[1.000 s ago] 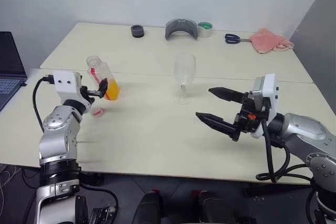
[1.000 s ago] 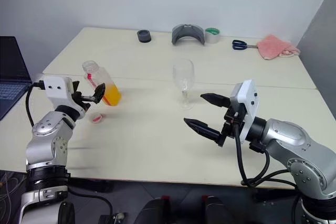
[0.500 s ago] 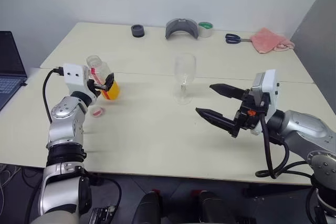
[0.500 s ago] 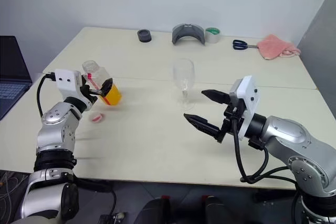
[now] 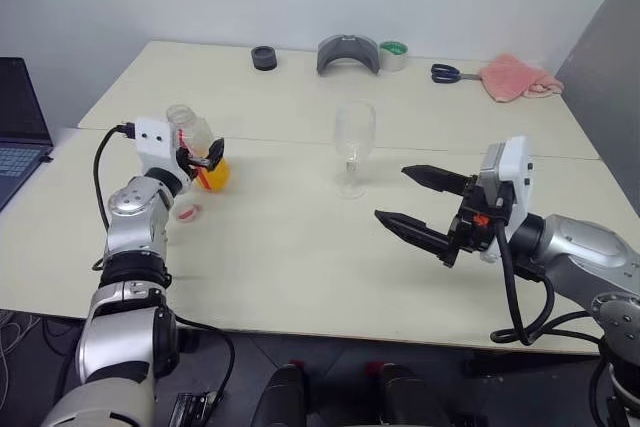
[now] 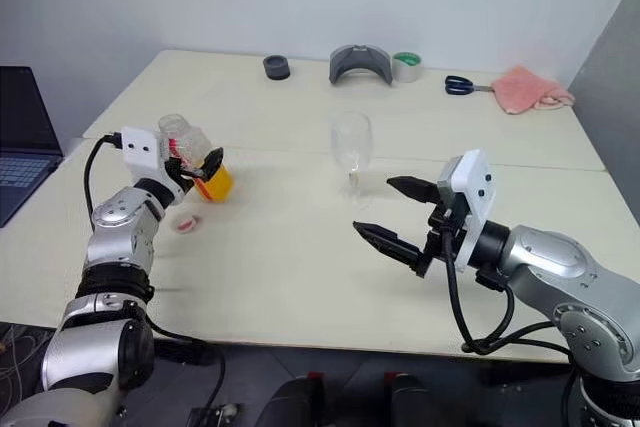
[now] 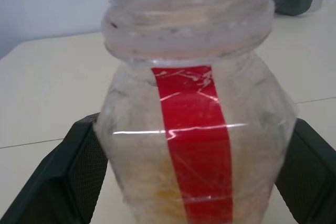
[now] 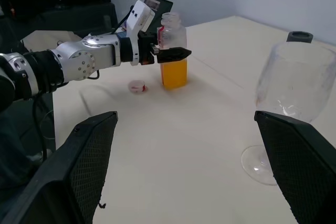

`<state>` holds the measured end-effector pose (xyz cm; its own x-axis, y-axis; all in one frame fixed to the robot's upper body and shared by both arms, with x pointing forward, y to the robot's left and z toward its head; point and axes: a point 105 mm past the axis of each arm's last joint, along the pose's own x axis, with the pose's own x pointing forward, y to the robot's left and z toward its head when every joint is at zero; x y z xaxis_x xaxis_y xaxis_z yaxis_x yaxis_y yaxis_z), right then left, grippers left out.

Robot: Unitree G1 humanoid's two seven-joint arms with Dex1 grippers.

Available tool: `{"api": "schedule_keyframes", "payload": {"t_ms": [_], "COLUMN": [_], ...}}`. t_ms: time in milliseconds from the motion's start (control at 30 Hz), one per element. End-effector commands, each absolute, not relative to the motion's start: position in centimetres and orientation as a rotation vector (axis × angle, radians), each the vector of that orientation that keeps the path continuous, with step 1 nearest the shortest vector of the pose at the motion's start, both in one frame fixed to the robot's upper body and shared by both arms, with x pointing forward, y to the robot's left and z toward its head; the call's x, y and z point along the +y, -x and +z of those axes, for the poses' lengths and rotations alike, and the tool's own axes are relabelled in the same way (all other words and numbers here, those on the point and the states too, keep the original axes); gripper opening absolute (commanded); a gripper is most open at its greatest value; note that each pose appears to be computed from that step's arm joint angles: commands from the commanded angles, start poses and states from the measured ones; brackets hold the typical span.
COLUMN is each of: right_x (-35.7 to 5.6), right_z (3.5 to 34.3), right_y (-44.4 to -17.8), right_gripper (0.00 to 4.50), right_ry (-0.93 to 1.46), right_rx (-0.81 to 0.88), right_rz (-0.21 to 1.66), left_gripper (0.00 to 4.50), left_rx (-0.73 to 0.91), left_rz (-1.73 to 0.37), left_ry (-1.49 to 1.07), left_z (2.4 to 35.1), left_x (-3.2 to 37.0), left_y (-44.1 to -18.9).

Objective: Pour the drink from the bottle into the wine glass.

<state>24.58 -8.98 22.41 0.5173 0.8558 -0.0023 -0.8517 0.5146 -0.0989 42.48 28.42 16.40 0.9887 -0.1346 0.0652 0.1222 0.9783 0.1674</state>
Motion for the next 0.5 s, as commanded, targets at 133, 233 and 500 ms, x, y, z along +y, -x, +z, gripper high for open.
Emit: {"api": "schedule_keyframes", "payload": {"t_ms": [133, 233, 500], "right_x": [-9.34, -9.34, -9.29], "right_z": [23.41, 23.32, 23.28], "right_y": [-24.0, -23.91, -23.96], "right_gripper": [4.48, 4.5, 4.5], "right_ry": [0.132, 0.133, 0.132], "right_rx": [-0.118, -0.121, -0.132], "right_rz": [1.013, 1.012, 1.005], "left_gripper": [4.3, 3.63, 1.72], "left_rx": [-0.129, -0.127, -0.135], "left_rz": [-0.125, -0.12, -0.122], "left_ry": [-0.206, -0.208, -0.205], "left_z": [18.04, 17.96, 18.18], "left_x": [28.56, 28.67, 28.56], "left_y": [-42.92, -43.03, -43.21]}}
